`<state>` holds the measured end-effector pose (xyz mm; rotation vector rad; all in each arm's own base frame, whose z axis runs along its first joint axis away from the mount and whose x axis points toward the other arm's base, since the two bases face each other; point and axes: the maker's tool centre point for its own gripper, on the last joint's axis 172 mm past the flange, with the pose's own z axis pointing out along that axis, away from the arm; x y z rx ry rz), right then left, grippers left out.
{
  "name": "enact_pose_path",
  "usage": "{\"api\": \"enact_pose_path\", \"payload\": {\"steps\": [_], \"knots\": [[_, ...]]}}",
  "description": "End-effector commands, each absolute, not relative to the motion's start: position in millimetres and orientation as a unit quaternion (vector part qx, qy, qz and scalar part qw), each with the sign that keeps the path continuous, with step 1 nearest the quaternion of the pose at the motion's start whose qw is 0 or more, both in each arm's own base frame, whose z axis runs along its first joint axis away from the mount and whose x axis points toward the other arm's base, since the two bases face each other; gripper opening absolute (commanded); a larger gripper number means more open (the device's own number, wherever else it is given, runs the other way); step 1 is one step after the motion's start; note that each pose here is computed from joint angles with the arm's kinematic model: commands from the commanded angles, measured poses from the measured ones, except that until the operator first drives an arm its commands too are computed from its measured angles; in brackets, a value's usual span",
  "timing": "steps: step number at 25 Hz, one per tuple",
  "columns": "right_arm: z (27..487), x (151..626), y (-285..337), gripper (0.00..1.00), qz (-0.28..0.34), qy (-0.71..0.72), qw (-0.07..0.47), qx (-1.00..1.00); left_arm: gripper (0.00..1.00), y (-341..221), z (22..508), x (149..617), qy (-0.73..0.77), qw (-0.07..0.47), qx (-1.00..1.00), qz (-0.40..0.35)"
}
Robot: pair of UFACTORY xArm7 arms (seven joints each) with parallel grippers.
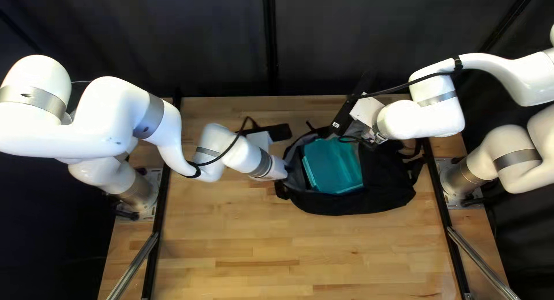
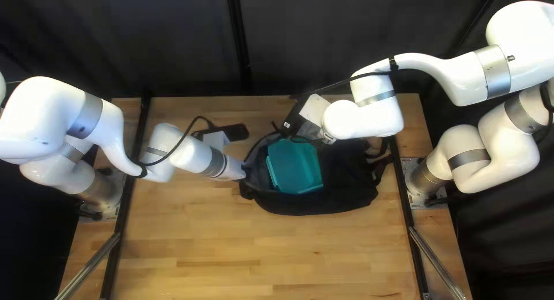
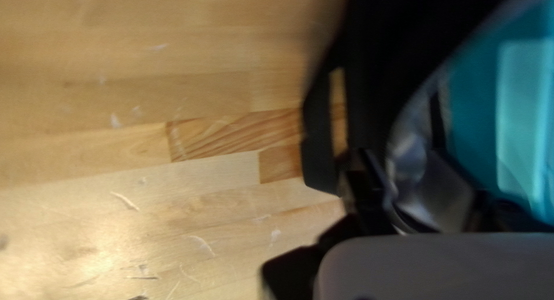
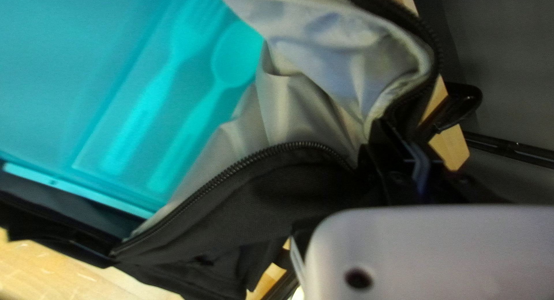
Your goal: Remove a lunch box from a kids backpack
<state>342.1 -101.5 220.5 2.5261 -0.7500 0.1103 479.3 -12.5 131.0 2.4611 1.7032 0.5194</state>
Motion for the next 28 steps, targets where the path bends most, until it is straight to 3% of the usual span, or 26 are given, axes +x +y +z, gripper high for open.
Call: {"api": "enact_pose_path", "payload": {"steps": [1,6,18,23,28], "knots": [[223,342,-100,0.00,0.043,-0.273,0.248,0.929,1.00,-27,173,455,0.439,0.035,0.880,0.180],[221,343,-100,0.00,0.046,-0.269,0.247,0.930,1.00,-43,186,424,0.305,0.002,0.934,0.185],[211,344,-99,0.00,0.049,-0.268,0.243,0.931,1.00,-46,187,428,0.293,0.004,0.938,0.183],[215,349,-93,0.00,0.051,-0.270,0.237,0.932,1.00,-68,192,472,0.101,-0.001,0.969,0.225],[219,351,-86,0.00,0.056,-0.272,0.231,0.933,1.00,-73,183,478,-0.048,-0.017,0.962,0.270]]}}
